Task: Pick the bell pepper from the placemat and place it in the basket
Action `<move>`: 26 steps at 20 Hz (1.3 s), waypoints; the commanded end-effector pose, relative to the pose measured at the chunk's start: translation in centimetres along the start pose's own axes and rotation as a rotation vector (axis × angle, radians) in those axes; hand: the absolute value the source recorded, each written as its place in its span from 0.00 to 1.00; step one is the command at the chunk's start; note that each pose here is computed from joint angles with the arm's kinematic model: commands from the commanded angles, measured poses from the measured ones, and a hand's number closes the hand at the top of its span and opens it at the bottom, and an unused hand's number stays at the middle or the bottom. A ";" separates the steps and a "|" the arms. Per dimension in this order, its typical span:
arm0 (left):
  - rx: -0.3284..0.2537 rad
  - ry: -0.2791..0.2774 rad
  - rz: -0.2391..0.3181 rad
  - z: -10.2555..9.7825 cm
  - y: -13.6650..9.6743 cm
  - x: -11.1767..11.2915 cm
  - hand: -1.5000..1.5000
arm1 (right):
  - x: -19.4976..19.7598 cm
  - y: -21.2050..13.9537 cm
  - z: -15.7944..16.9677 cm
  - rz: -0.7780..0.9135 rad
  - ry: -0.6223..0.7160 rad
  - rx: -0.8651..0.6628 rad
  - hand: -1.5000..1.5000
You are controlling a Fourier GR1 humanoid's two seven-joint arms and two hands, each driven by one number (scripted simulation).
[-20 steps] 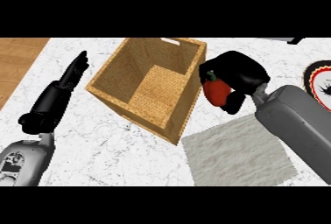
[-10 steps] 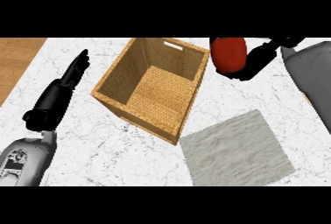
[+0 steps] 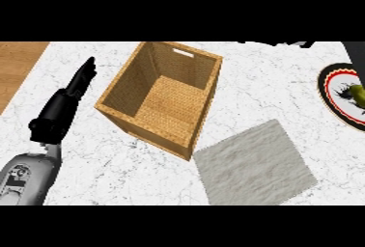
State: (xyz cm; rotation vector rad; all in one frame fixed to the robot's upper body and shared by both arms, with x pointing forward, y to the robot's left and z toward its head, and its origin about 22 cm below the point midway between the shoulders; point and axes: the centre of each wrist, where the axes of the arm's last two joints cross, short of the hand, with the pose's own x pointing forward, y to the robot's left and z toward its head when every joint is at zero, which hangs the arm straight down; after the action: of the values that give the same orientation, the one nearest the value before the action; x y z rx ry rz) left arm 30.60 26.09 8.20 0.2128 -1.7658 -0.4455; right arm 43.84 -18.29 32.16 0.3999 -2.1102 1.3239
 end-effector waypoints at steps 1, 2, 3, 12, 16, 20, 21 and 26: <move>0.024 -0.003 -0.015 -0.4 0.8 1.3 0.50 | 1.6 -0.8 -3.6 -0.051 -0.058 0.150 1.00; 0.007 0.028 0.000 0.1 1.2 0.2 0.50 | 1.8 -0.9 -4.0 -0.065 -0.062 0.168 1.00; 0.018 0.024 -0.004 0.0 0.7 -0.1 0.50 | 1.5 0.7 -5.7 -0.074 -0.084 0.182 1.00; 0.066 0.050 -0.016 1.9 2.2 -1.8 0.50 | 2.8 4.9 -11.4 -0.061 -0.006 0.365 1.00; 0.072 0.058 -0.009 1.3 2.2 -2.0 0.50 | 3.1 4.6 -11.4 -0.021 0.040 0.438 1.00; 0.075 0.044 -0.012 1.8 1.3 -2.2 0.50 | 4.1 5.3 -12.5 0.060 0.083 0.480 1.00; 0.063 0.051 -0.003 2.7 0.4 -1.5 0.50 | 3.6 4.8 -11.6 0.125 0.118 0.475 1.00; 0.058 0.068 -0.016 2.3 0.7 -2.6 0.50 | 3.3 8.0 -12.4 0.357 0.098 0.490 1.00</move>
State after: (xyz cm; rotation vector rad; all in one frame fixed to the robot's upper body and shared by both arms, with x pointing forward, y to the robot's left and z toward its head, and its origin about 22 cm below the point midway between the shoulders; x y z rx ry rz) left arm 29.50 28.12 6.74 0.2773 -1.7331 -0.3920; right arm 41.71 -4.13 33.92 0.2104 -1.7955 1.9097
